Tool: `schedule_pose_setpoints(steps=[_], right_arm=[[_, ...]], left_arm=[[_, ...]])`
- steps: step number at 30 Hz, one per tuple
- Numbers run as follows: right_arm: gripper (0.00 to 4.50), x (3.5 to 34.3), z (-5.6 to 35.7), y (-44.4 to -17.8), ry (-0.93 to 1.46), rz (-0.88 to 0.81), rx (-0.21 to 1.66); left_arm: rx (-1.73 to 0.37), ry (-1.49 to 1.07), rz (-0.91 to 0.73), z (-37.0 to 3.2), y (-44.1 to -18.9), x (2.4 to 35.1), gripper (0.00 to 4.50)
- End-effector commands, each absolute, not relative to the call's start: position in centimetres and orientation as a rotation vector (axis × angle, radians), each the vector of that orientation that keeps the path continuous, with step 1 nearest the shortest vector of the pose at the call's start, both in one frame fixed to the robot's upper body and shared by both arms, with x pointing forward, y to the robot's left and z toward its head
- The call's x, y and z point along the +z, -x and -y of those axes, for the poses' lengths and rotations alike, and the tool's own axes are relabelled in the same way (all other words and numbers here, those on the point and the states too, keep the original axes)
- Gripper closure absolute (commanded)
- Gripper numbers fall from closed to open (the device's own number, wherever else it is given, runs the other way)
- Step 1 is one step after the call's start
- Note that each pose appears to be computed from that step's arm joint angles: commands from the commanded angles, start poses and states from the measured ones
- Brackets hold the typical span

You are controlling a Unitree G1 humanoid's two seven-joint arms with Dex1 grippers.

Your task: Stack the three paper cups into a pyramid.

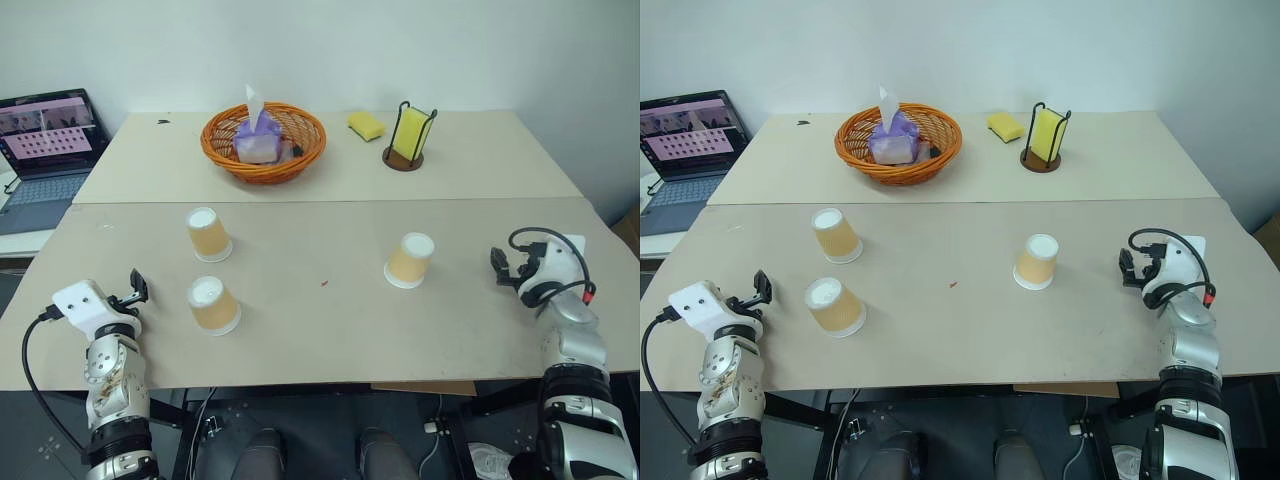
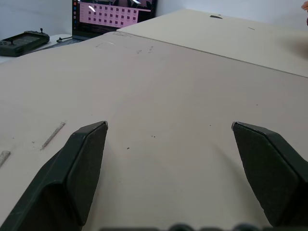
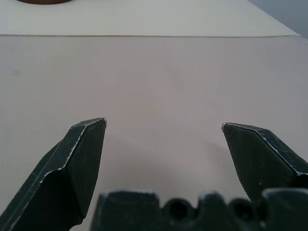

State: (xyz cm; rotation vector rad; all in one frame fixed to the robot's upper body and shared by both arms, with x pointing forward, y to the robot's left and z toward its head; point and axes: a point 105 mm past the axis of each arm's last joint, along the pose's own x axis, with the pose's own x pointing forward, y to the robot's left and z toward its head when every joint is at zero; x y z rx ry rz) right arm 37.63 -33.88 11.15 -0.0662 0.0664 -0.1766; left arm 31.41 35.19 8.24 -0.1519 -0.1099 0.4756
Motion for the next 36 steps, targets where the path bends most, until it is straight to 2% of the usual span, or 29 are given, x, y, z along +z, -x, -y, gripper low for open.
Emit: schedule_pose_setpoints(steps=[1,5,8,12,14,16,21,27,36], right_arm=[[0.0,15.0,34.8,-38.0,0.065,0.037,-0.193],[0.0,21.6,32.5,-39.2,0.089,0.172,-0.051],[0.0,26.4,27.4,-39.2,0.124,0.272,0.193],[0.0,29.3,20.8,-37.5,0.118,0.321,0.535],[0.0,28.9,15.0,-34.5,0.165,0.287,0.87],[0.0,28.0,11.9,-31.8,0.204,0.245,1.092],[0.0,25.4,8.0,-25.9,0.279,0.131,1.504],[0.0,22.9,7.1,-23.7,0.355,0.017,1.668],[0.0,22.2,7.2,-24.0,0.366,-0.005,1.639]], left_arm=[[0.423,0.129,0.15,-35.7,-31.5,10.2,0.09],[0.268,0.115,0.247,-35.6,-30.6,14.6,0.09],[0.153,0.142,0.299,-34.1,-29.6,18.0,0.09],[-0.061,0.121,0.284,-30.8,-28.3,20.0,0.09],[-0.244,0.049,0.236,-27.9,-26.7,20.4,0.09],[-0.353,0.014,0.181,-26.2,-25.4,20.1,0.09],[-0.597,-0.046,0.016,-22.7,-22.6,18.3,0.09],[-0.655,-0.098,-0.053,-22.7,-22.7,17.2,0.09],[-0.683,-0.167,-0.112,-23.7,-24.2,15.5,0.09]])
